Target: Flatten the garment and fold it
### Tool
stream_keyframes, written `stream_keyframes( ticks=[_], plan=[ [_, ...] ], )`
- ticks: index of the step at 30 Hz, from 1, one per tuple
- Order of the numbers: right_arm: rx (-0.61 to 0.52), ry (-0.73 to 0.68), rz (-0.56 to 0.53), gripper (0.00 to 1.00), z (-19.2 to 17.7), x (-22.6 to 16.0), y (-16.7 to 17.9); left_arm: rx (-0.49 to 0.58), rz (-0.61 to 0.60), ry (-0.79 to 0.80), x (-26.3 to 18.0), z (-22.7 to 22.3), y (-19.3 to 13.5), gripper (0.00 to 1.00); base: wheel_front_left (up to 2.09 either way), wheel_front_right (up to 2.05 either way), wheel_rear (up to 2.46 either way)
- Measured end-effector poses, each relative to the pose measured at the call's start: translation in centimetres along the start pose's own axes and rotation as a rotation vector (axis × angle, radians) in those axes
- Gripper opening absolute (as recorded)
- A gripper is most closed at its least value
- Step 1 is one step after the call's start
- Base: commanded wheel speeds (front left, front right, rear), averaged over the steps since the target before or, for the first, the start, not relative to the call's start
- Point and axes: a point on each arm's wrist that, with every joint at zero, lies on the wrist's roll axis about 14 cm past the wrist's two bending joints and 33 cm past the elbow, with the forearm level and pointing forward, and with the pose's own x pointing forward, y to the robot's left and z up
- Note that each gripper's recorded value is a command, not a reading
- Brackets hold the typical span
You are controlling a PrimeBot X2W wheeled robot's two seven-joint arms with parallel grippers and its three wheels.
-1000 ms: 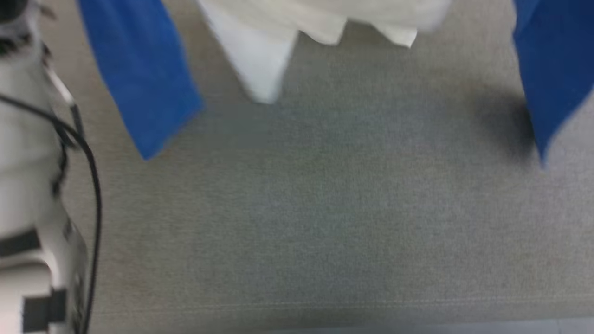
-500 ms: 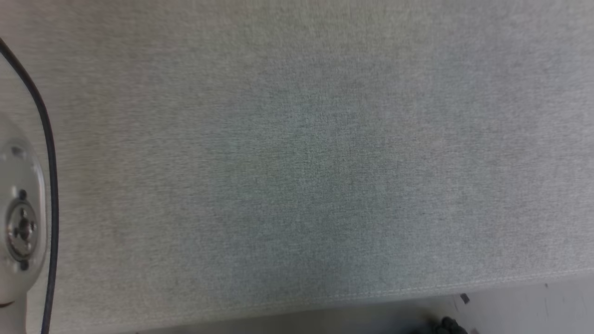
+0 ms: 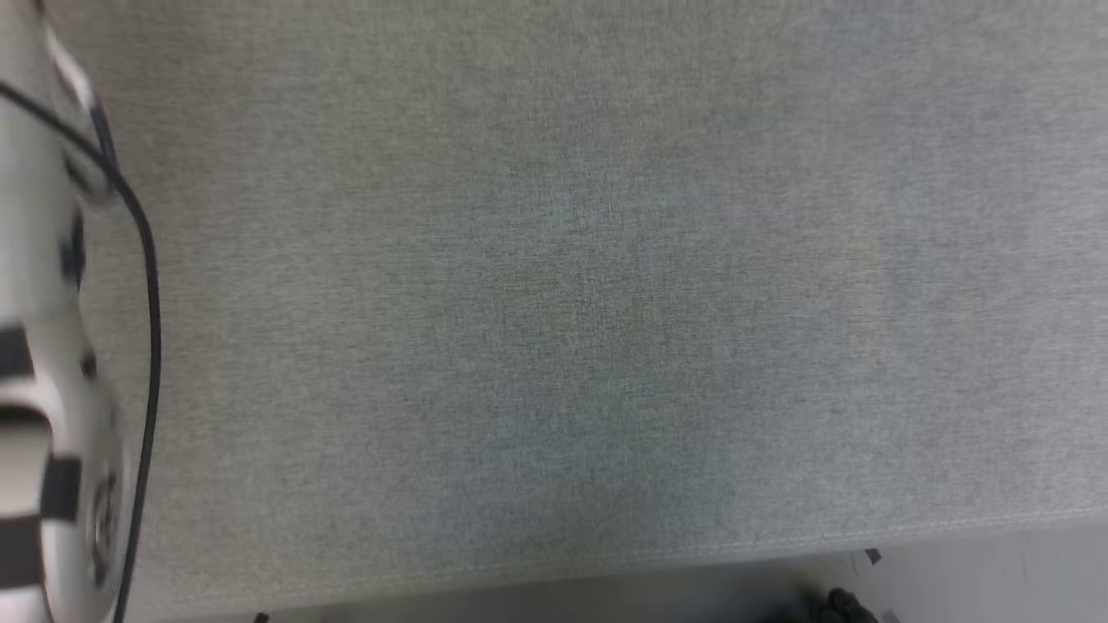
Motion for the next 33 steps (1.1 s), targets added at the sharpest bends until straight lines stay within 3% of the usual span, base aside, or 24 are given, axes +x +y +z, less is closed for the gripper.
stream_keyframes(
  ticks=[3,6,13,17,23,33],
  plan=[
    [0.044,0.107,0.054,0.0,-3.9,-2.3,1.6,0.118,-0.002,0.123,-2.6,-3.1,1.1,0.0,0.0,0.0,0.0],
    [0.098,0.215,0.094,0.0,-7.3,-5.3,2.6,0.142,-0.002,0.222,-5.8,-5.7,1.5,0.0,0.0,0.0,0.0],
    [0.201,0.422,0.127,0.0,-12.8,-15.8,3.3,0.069,0.007,0.437,-16.3,-11.5,0.8,0.0,0.0,0.0,0.0],
    [0.25,0.474,0.107,0.0,-13.7,-21.8,3.1,-0.029,0.035,0.511,-22.5,-13.3,-0.5,0.0,0.0,0.0,0.0],
    [0.345,0.541,0.062,0.0,-14.6,-28.5,3.9,-0.089,0.093,0.572,-29.1,-13.9,-1.2,0.0,0.0,0.0,0.0],
    [0.415,0.663,-0.015,0.0,-17.5,-34.3,3.9,-0.088,0.129,0.635,-34.5,-14.0,-1.4,0.0,0.0,0.0,0.0]
  ],
)
